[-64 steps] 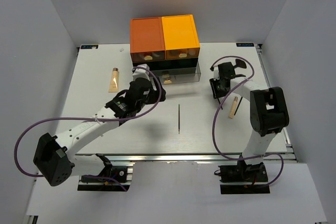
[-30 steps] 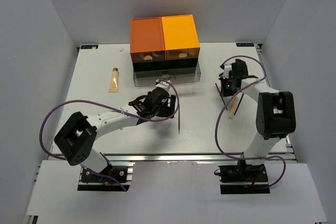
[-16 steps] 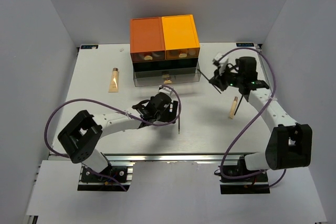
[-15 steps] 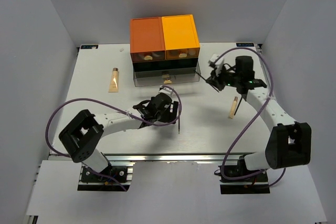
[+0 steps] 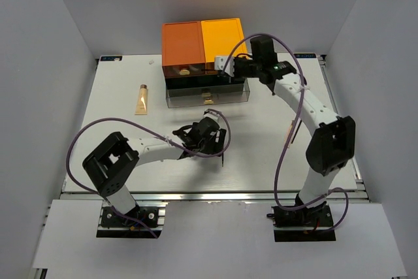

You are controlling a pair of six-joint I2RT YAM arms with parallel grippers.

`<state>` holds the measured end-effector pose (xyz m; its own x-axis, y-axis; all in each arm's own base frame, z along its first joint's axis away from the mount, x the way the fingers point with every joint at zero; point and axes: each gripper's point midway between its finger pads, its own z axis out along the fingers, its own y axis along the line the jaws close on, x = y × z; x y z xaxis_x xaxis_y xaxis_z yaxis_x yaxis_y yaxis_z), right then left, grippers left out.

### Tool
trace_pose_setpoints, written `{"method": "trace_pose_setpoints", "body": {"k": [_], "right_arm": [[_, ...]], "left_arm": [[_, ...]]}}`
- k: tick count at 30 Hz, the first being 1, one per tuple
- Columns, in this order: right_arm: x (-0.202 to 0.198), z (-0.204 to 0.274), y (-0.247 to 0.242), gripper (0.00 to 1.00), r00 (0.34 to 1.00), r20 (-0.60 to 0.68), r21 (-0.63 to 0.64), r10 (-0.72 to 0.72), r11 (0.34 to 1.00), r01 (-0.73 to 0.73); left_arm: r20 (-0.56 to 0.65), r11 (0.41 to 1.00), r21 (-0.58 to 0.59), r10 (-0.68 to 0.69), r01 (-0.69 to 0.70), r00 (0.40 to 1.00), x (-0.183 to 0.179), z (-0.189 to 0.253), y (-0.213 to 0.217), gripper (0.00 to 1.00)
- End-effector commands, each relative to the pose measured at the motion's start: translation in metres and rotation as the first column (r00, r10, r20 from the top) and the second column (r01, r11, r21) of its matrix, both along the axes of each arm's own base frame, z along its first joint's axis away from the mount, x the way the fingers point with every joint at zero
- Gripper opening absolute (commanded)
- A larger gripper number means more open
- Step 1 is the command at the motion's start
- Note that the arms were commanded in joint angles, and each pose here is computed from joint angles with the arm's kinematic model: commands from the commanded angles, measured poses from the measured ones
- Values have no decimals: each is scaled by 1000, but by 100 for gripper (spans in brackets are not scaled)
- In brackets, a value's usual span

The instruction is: Organize the makeup

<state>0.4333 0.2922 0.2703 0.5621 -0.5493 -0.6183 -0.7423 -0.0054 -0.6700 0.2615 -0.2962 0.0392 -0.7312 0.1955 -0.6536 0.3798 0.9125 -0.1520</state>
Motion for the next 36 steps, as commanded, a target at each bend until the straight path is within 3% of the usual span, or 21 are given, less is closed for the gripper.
{"method": "trace_pose_setpoints", "body": {"k": [1,10,11,13,19,20,21,25,30,36], "right_arm": [[9,-21,6,0,1000,6,-122,9,992,-8],[19,-47,0,23,996,-48,-167,-81,983,72],[19,-47,0,33,995,-53,-159,-90,984,81],[17,-38,0,42,993,-61,-123,-105,988,97],[-4,22,-5,56,974,-152,121,-168,975,187],[-6,28,-11,59,956,-213,170,-202,956,240],[-10,57,-15,61,961,-177,247,-211,936,251],[-20,68,-46,80,923,-248,371,-295,851,372],[-29,81,-83,80,889,-293,435,-352,779,452],[-33,63,-121,80,825,-406,435,-393,711,553]], "left_arm": [[26,1000,-24,-5,6,1000,8,10,-14,89],[-20,1000,23,15,-15,1000,20,-7,-29,82],[-25,999,37,23,-22,999,21,-12,-28,81],[-27,998,59,37,-35,999,23,-13,-27,76],[-66,992,110,64,-57,996,24,-28,-26,61],[-74,992,111,65,-56,995,24,-30,-27,56],[-90,992,119,58,-47,994,21,-33,-28,55],[-108,991,132,42,-28,993,21,-39,-35,52],[-160,979,203,42,-9,986,11,-57,-28,42],[-180,939,345,54,12,982,-3,-78,-8,31]]}}
